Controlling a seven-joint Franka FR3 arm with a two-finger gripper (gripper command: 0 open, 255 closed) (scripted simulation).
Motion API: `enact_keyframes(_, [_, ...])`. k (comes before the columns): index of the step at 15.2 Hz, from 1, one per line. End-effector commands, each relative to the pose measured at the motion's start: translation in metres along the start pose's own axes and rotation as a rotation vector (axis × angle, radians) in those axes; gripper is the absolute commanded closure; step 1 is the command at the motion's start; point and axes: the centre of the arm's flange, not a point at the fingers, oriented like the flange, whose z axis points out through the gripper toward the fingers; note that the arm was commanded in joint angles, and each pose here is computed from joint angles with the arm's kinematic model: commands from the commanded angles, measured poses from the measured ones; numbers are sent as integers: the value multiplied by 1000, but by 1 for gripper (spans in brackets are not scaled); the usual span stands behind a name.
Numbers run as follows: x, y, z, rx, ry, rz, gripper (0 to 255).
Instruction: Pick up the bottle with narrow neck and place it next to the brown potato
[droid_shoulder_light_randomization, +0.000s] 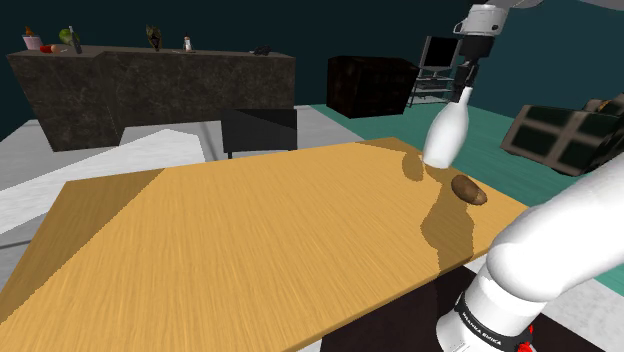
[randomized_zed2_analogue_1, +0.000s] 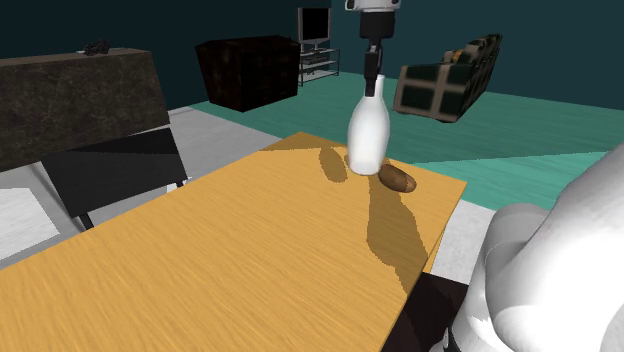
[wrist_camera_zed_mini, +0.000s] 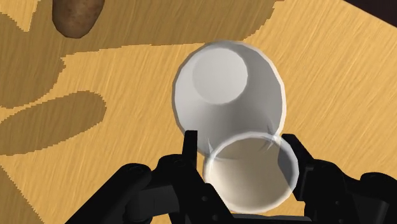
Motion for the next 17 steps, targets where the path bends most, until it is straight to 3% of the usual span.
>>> enact_keyframes(1, [-2, 25, 6, -2, 0, -1, 255])
enact_keyframes(14, [-10, 195, 47, -2, 0, -1, 255])
enact_keyframes(17, [-9, 196, 63, -2, 0, -1, 255])
